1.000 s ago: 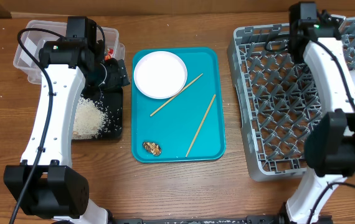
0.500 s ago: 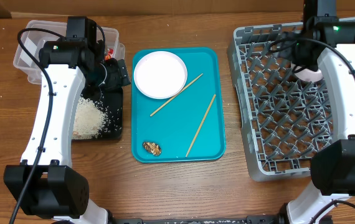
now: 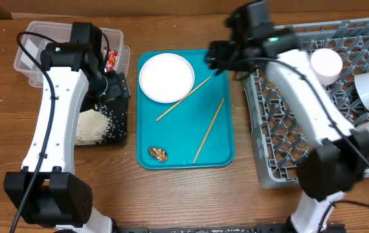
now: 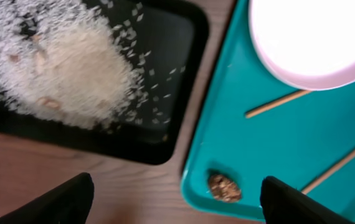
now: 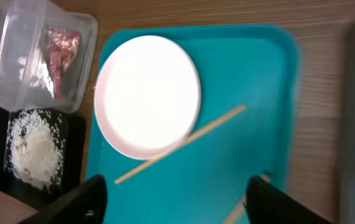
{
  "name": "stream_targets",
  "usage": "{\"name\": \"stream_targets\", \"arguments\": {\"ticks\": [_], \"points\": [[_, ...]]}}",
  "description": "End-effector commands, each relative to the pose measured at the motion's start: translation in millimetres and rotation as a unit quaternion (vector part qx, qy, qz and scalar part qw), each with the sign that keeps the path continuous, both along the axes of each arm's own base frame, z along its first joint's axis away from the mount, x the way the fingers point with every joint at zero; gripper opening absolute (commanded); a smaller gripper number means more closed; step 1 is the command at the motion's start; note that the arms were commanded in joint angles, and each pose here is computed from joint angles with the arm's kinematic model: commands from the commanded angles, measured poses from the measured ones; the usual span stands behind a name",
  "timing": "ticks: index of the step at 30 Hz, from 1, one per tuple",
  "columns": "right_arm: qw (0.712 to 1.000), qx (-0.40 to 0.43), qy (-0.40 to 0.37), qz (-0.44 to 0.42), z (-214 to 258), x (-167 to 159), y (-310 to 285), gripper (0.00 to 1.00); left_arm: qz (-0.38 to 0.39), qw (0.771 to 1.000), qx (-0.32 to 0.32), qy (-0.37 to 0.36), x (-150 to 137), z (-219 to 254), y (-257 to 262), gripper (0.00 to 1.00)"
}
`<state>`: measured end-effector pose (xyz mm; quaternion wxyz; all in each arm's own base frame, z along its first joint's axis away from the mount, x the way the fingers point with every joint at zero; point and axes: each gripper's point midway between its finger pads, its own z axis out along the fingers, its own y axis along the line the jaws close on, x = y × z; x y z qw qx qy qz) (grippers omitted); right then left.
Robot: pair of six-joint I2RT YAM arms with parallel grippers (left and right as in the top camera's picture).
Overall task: Sort waste into correct bins and load items into the dishwasher
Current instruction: 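Reach the right gripper to the white plate and grasp its edge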
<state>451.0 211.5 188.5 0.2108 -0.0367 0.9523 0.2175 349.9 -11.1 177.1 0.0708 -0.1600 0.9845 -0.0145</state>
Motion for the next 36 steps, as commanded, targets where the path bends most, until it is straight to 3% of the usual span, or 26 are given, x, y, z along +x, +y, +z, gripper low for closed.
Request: {"name": "stream_targets", "arguments": {"ticks": [1,5,12,26,32,36], "points": [[1.000,-0.011,0.022,0.014,-44,5,26,0.66,0.020,0.999,0.036,-0.012,-1,11,13,0.88],[0.997,-0.060,0.021,-0.033,-85,19,33,0.65,0.020,0.999,0.036,-0.011,-1,10,13,0.88],[0.997,-0.066,0.022,-0.021,-135,30,55,0.63,0.020,0.999,0.036,-0.012,-1,11,13,0.88],[0.996,-0.081,0.045,-0.011,-169,22,62,0.38,0.019,0.999,0.036,-0.012,-1,11,13,0.89],[0.992,-0.094,0.078,-0.017,-191,4,53,0.33,0.019,0.999,0.036,-0.012,0,11,13,0.89],[0.992,-0.098,0.084,-0.017,-195,0,51,0.18,0.019,0.999,0.036,-0.012,0,11,13,0.89]]}}
